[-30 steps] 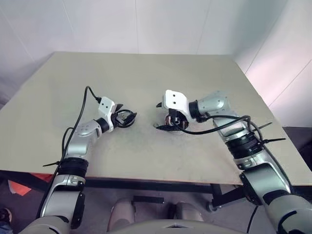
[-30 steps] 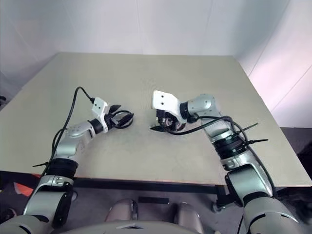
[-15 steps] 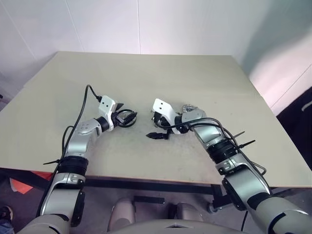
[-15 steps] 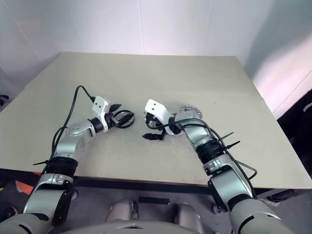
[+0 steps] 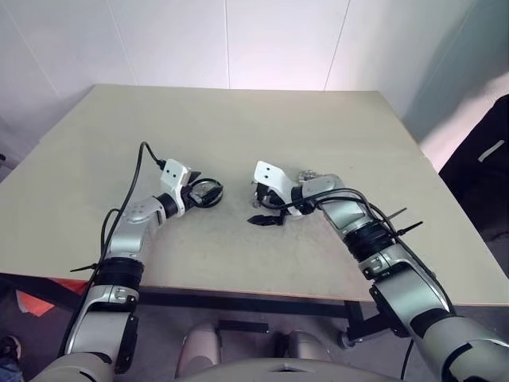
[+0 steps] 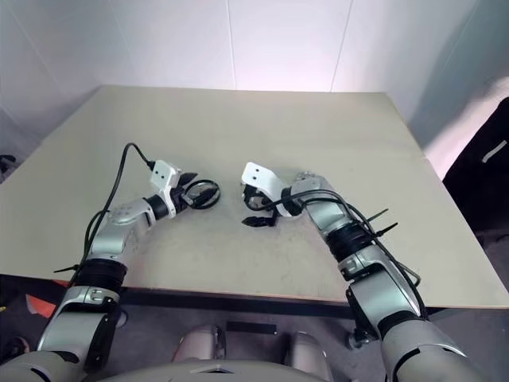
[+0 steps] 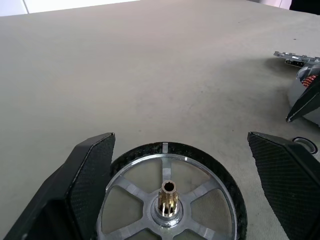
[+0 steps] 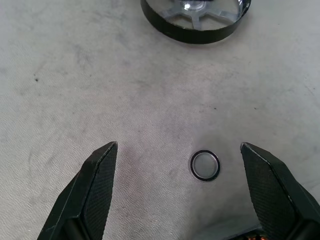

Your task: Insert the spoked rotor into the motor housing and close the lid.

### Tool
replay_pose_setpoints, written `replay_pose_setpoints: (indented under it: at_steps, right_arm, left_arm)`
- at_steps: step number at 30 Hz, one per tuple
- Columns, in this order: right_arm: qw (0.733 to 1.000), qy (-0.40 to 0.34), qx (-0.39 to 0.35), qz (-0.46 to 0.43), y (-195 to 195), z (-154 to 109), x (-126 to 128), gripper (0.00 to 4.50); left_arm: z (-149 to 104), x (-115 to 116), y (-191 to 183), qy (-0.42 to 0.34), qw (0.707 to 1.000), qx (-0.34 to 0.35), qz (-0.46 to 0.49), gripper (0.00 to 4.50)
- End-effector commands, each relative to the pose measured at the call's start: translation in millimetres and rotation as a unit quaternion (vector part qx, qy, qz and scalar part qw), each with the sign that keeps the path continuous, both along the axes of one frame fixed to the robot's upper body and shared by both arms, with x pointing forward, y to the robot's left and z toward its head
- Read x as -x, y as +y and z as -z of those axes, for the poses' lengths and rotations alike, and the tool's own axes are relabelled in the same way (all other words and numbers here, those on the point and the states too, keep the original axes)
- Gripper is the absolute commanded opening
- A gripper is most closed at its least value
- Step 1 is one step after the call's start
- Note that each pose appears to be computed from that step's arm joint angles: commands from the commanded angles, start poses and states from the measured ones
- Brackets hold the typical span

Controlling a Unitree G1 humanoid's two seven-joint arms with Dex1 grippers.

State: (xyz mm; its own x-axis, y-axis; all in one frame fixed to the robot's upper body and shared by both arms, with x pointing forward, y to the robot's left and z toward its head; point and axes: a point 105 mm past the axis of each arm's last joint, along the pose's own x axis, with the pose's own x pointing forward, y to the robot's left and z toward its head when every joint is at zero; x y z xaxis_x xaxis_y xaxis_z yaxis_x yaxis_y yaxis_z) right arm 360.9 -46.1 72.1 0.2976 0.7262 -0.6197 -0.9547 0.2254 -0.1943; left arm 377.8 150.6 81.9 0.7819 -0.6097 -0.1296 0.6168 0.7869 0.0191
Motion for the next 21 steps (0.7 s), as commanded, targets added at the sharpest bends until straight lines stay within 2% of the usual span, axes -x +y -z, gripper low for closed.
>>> replay_pose_setpoints:
  at_steps: [1,7,13,17,21]
  right_arm:
    - [0.998,-0.033,0.051,-0.031,-6.1,-6.7,-7.3,4.41]
    - [0.981,-0.063,0.123,-0.133,2.8,-28.6,-8.4,4.41]
    - [0.973,-0.045,0.151,-0.170,15.2,-50.3,-18.0,4.41]
    - [0.967,-0.026,0.168,-0.187,23.1,-49.1,-19.2,4.41]
    - [0.961,-0.018,0.201,-0.189,24.5,-35.7,-22.0,4.41]
  left_arm:
    - [-15.5,-4.5,-2.8,-0.027,1.000,0.004,0.006,4.50]
    - [-13.1,-6.3,-7.6,-0.024,1.000,0.006,0.009,4.50]
    - [-8.9,-2.2,-13.2,-0.023,1.000,0.017,0.006,4.50]
    - [-2.4,5.1,-14.9,-0.019,1.000,0.024,0.000,4.50]
    - [0.3,11.2,-14.4,-0.017,0.999,0.029,-0.008,4.50]
